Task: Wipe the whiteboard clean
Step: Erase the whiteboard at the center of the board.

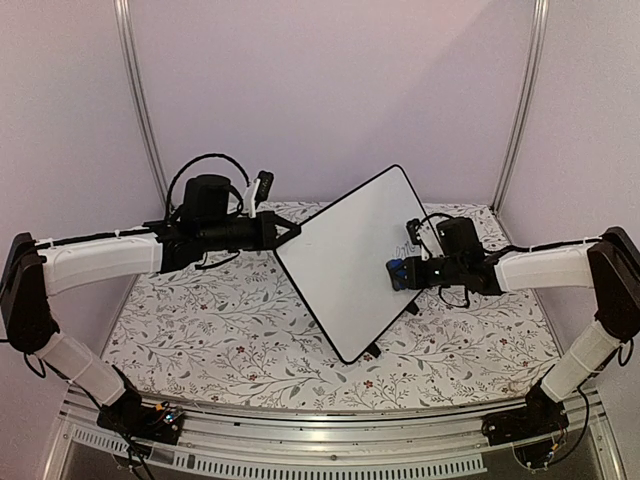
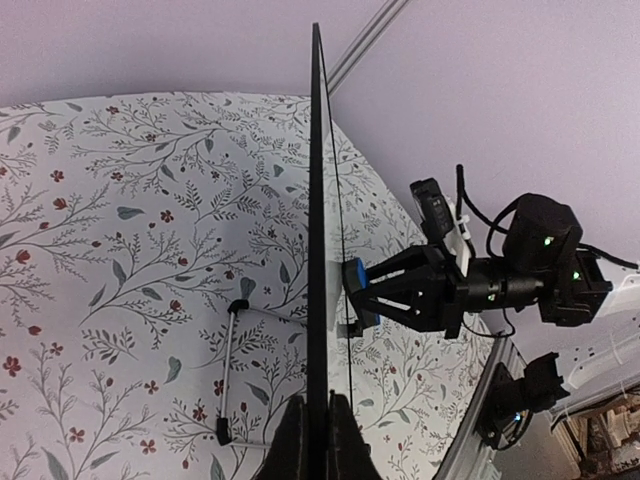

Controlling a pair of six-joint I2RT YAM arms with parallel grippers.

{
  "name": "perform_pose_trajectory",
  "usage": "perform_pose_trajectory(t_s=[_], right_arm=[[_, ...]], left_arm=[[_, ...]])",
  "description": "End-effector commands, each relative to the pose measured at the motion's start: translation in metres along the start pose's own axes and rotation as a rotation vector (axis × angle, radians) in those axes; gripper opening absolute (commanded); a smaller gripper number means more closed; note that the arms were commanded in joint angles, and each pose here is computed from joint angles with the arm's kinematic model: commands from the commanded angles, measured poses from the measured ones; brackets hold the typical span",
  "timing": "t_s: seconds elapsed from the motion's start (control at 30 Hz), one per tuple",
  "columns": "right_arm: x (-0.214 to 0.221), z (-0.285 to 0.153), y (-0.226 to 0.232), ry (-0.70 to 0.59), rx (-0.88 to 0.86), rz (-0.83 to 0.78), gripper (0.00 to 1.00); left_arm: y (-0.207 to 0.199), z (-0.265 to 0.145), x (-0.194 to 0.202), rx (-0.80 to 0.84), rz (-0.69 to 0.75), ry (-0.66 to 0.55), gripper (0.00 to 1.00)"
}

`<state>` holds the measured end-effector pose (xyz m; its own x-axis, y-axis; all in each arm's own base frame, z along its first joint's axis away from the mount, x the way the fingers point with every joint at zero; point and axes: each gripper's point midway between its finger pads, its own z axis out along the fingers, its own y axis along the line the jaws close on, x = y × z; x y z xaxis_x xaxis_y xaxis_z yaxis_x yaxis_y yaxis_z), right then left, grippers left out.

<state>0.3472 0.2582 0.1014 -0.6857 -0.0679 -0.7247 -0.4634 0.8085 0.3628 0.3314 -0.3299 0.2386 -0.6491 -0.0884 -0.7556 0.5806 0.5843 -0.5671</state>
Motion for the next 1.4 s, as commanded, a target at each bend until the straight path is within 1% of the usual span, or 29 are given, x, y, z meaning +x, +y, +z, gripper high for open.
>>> perform_pose_trajectory(t_s=[0.0,0.13,0.37,0.5,0.63,0.87,0.93,1.03,1.27,1.37], right_arm=[[-0.046,-0.001,0.007,-0.075,0.007,-0.031,0.16],[-0.048,-0.001,0.004,-0.075,0.018,-0.034,0.16],[0.007,0.003,-0.012,0.002,0.025,0.016,0.16],[0.024,0.0,-0.013,0.011,0.006,0.061,0.16],[0.015,0.001,-0.01,0.001,0.0,0.056,0.16],[-0.044,-0.003,0.002,-0.087,0.006,0.01,0.16],[-0.051,-0.003,0.005,-0.089,0.001,0.005,0.16],[-0.046,-0.003,0.005,-0.078,0.0,0.005,0.16],[0.001,-0.005,-0.008,-0.02,0.007,0.047,0.16],[0.008,-0.006,-0.009,-0.016,0.003,0.062,0.16]], left_arm=[[-0.029,0.005,0.018,0.111,0.089,0.064,0.0],[-0.03,0.003,0.016,0.114,0.092,0.058,0.0],[-0.031,0.002,0.015,0.115,0.092,0.056,0.0],[-0.029,0.004,0.017,0.112,0.089,0.062,0.0],[-0.028,0.006,0.019,0.11,0.088,0.067,0.0],[-0.026,0.008,0.021,0.104,0.086,0.073,0.0],[-0.025,0.008,0.021,0.105,0.086,0.074,0.0],[-0.026,0.007,0.02,0.103,0.088,0.071,0.0],[-0.028,0.006,0.019,0.108,0.089,0.067,0.0],[-0.028,0.006,0.019,0.108,0.089,0.069,0.0]])
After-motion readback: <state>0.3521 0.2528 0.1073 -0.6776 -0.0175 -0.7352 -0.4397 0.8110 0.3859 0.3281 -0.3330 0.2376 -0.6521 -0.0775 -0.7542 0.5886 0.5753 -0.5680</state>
